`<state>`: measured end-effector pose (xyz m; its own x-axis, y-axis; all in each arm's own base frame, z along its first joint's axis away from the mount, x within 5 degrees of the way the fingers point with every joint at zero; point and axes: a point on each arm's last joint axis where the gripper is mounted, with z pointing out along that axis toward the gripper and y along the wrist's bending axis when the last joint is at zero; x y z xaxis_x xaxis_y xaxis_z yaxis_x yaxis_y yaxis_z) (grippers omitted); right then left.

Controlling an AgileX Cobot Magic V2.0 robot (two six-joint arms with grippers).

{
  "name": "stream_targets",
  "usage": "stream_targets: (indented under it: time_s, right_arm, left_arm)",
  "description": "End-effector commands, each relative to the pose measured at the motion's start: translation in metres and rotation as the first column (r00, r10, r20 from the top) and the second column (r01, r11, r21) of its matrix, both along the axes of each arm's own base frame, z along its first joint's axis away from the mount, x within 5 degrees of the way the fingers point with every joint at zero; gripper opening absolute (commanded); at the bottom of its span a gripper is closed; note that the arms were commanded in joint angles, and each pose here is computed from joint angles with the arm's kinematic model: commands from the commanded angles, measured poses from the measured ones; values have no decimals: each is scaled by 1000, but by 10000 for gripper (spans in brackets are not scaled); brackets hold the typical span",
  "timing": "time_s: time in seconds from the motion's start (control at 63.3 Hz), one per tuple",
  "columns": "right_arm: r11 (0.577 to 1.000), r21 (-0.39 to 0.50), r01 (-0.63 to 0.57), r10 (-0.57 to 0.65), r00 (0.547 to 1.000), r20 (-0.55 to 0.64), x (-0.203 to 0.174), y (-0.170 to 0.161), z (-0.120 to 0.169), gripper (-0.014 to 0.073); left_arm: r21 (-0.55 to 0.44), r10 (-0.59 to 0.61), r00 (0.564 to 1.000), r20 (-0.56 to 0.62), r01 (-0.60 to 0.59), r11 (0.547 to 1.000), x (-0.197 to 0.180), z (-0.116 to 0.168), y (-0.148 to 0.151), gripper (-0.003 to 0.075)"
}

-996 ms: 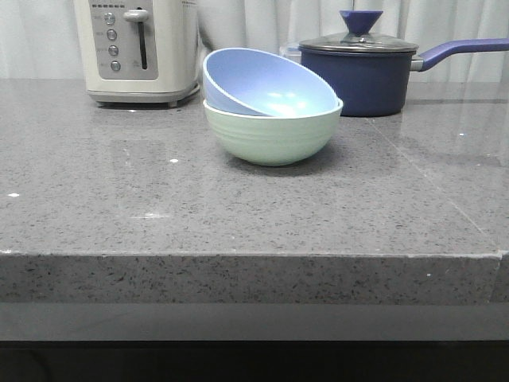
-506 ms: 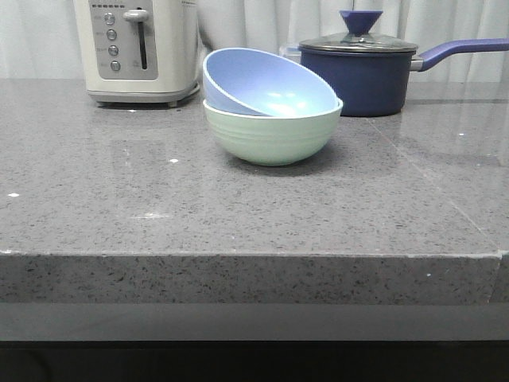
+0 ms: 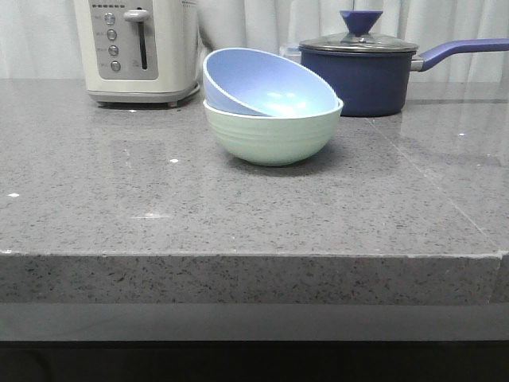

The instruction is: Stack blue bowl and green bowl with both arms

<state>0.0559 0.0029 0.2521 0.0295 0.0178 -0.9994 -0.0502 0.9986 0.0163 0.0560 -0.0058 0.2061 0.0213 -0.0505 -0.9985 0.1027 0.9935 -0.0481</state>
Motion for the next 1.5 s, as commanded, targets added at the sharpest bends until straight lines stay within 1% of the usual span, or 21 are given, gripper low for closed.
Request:
stream_targets:
  time_s: [0.0, 0.126, 0.269, 0.585, 0.79, 1.486]
  right_arm:
    - [1000, -19, 23, -19, 985, 174, -2, -1, 3, -54]
    - [999, -18, 33, -29, 981, 193, -3, -2, -17, -54]
    - [999, -20, 37, -33, 986, 165, -3, -2, -33, -54]
    - [999, -20, 51, -47, 986, 160, -3, -3, -33, -54]
    - [999, -22, 50, -47, 992, 118, -2, -3, -37, -54]
    - [998, -22, 52, -49, 991, 122, -2, -3, -37, -54]
  left_arm:
    - [-21, 8, 995, 97, -6, 1000, -2, 7, 1, -20]
    - [-21, 8, 995, 97, -6, 1000, -2, 7, 1, -20]
    - [-21, 8, 995, 97, -6, 1000, -2, 7, 1, -20]
    - [-21, 8, 995, 95, -6, 1000, -2, 7, 1, -20]
    - [-21, 8, 995, 95, -6, 1000, -2, 7, 1, -20]
    - [-21, 8, 995, 95, -6, 1000, -2, 7, 1, -20]
